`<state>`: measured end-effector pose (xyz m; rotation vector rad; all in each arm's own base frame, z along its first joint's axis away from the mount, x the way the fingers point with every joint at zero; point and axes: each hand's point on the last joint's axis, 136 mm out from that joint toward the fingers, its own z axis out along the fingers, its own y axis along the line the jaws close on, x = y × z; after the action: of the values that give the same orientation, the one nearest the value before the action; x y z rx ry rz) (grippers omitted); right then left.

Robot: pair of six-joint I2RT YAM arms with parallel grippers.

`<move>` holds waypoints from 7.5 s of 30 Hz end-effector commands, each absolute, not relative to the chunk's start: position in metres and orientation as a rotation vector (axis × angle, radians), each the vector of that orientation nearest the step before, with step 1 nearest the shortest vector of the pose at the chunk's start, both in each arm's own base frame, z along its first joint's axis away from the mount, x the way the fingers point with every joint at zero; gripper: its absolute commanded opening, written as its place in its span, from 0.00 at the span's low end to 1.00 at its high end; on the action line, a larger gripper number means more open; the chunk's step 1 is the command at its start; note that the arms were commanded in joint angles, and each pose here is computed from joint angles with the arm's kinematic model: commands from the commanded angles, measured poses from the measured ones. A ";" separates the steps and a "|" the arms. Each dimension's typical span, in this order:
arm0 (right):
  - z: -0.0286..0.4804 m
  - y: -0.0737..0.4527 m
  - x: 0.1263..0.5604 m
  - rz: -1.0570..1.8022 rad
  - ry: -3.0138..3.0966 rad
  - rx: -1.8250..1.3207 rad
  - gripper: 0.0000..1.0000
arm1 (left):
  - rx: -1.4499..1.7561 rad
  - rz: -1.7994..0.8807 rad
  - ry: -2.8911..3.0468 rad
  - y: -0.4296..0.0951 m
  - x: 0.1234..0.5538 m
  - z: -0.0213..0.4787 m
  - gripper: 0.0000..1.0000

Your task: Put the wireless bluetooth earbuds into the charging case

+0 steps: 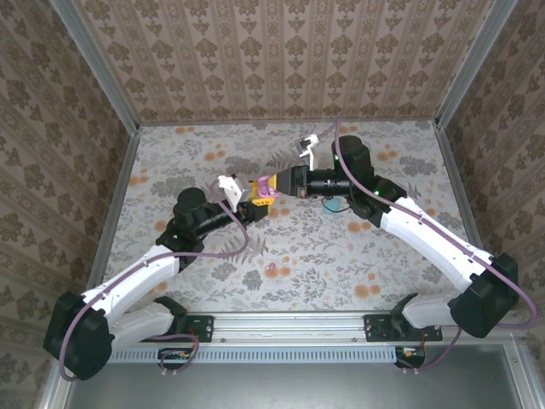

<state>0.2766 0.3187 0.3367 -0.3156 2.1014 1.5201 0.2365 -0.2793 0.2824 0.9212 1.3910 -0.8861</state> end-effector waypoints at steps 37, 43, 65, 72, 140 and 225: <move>0.332 0.336 0.296 1.365 2.037 -0.226 0.22 | 0.878 -0.911 1.329 -0.282 0.236 0.310 0.30; 0.320 0.337 0.294 1.316 2.087 -0.244 0.22 | 0.861 -0.907 1.323 -0.281 0.236 0.313 0.30; 0.305 0.331 0.296 1.121 2.120 -0.240 0.23 | 0.821 -0.906 1.297 -0.277 0.237 0.324 0.30; 0.307 0.329 0.296 1.108 2.119 -0.241 0.30 | 0.821 -0.904 1.291 -0.277 0.237 0.327 0.30; 0.023 0.344 0.208 0.822 3.026 0.106 0.38 | 0.594 -0.587 1.411 -0.179 0.225 0.344 0.32; 0.271 0.288 0.269 0.775 2.438 -0.246 0.23 | 1.040 -0.816 1.470 -0.276 0.221 0.253 0.32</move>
<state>0.2660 0.2774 0.2600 -0.2119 2.4692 0.7297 0.2232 -0.2687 0.2271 1.0169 1.5752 -0.8031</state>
